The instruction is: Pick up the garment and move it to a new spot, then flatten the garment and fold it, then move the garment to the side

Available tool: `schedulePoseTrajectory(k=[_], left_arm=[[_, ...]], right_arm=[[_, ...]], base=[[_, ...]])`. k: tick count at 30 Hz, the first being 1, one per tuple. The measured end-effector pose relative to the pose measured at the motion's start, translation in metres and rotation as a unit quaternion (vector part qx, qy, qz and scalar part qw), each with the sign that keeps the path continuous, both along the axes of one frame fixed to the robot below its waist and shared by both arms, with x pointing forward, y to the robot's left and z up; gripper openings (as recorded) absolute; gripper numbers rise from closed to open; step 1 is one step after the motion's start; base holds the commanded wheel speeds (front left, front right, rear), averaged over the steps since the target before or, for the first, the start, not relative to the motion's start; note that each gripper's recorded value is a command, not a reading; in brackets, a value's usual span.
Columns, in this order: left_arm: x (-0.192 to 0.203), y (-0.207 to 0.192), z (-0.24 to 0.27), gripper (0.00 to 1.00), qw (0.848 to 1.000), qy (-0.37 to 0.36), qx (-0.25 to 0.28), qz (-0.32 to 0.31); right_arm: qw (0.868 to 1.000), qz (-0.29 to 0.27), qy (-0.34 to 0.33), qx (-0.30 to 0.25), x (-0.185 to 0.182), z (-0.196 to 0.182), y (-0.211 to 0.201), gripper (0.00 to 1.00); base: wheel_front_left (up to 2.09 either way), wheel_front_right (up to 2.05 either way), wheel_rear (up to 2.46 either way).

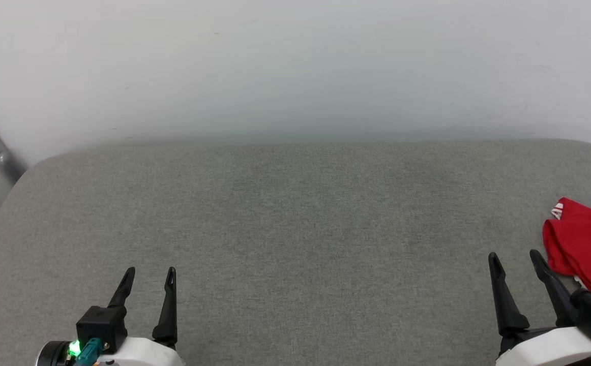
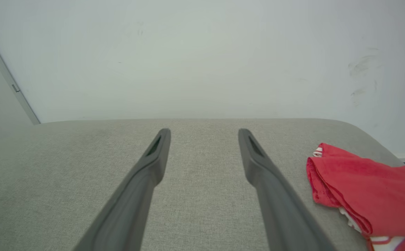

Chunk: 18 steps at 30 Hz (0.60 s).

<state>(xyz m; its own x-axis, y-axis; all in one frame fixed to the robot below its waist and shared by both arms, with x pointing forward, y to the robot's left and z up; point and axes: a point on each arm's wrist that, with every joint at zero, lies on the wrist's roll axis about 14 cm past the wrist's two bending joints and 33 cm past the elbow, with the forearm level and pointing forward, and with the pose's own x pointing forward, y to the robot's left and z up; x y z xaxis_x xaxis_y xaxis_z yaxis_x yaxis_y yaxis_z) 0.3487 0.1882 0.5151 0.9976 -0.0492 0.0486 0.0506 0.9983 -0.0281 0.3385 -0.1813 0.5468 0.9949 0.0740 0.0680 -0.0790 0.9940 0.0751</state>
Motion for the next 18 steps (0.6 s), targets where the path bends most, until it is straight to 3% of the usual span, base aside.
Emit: schedulePoseTrajectory(k=[14,15,18], left_arm=[[0.003,0.002,0.004,1.00,1.000,-0.010,-0.008,0.006],[0.003,0.001,0.004,0.00,1.000,-0.010,-0.008,0.005],[-0.001,-0.001,-0.009,0.00,1.000,0.010,-0.013,0.006]], right_arm=[[1.000,0.008,0.000,0.005,0.000,-0.001,0.007,1.00],[1.000,0.009,0.000,0.005,0.000,-0.002,0.007,0.00],[1.000,0.009,0.018,0.005,-0.001,-0.012,0.007,0.00]], base=[[0.00,0.00,0.00],[0.00,0.00,0.00],[0.00,0.00,0.00]])
